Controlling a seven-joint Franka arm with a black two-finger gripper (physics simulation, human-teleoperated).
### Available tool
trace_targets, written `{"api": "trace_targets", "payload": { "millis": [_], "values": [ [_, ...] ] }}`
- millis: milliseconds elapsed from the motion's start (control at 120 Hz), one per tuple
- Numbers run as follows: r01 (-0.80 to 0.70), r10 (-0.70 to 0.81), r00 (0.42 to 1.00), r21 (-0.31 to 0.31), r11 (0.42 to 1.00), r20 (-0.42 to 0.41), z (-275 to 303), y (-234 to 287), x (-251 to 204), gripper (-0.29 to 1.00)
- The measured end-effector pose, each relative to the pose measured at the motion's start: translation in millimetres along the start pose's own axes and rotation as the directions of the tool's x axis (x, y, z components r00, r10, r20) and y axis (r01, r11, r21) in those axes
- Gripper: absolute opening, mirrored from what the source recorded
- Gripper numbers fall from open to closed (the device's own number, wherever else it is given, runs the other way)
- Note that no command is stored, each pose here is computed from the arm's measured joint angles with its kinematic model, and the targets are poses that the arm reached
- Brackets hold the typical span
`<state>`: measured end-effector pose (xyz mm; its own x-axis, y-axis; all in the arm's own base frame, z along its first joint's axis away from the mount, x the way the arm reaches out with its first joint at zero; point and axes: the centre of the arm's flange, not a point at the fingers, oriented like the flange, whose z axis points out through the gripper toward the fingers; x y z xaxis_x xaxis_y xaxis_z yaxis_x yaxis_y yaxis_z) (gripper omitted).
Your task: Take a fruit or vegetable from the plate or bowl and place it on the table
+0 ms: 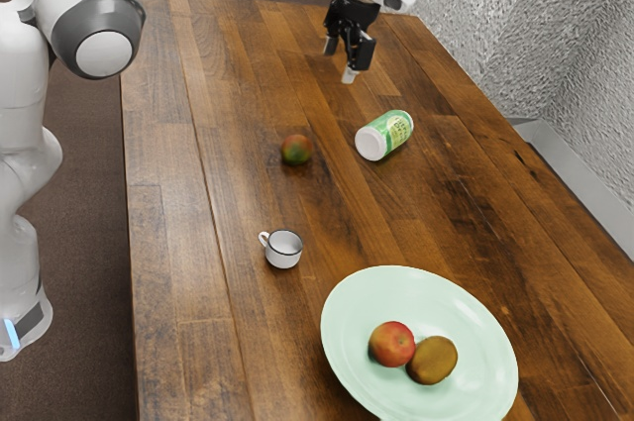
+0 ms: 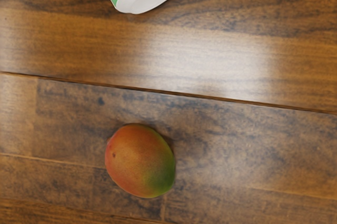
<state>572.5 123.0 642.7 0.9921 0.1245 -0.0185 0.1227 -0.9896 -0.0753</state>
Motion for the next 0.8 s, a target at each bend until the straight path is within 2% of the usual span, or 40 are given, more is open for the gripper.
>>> {"api": "trace_targets", "payload": {
  "millis": [150,283,308,333,392,442,483,550,592,625,742,800],
  "values": [
    [-0.006,0.006,1.000,-0.004,1.000,-0.009,-0.4,-2.6,0.7,0.70],
    [0.087,-0.088,0.996,-0.095,0.992,-0.006,4.5,-51.1,-5.3,0.70],
    [0.092,-0.095,0.995,-0.105,0.990,-0.028,-8.9,-53.0,-8.2,0.70],
    [0.078,-0.088,0.992,-0.116,0.990,-0.085,-41.2,-50.2,-16.1,0.70],
    [-0.048,0.014,0.978,-0.156,0.987,-0.210,-113.6,-6.5,-45.6,0.70],
    [-0.172,0.133,0.961,-0.146,0.974,-0.243,-137.1,61.2,-56.0,0.70],
    [-0.263,0.227,0.944,-0.130,0.956,-0.240,-137.0,123.7,-58.2,0.70],
    [-0.367,0.338,0.920,-0.130,0.921,-0.199,-108.2,202.7,-62.6,0.70],
    [-0.419,0.392,0.903,-0.161,0.894,-0.174,-79.3,233.4,-71.8,0.70],
    [-0.456,0.433,0.887,-0.161,0.875,-0.159,-56.7,252.8,-83.0,0.70],
    [-0.491,0.473,0.869,-0.128,0.862,-0.146,15.4,263.1,-115.9,0.70],
    [-0.511,0.492,0.853,-0.080,0.856,-0.174,30.6,279.3,-133.7,0.70]
  ]
}}
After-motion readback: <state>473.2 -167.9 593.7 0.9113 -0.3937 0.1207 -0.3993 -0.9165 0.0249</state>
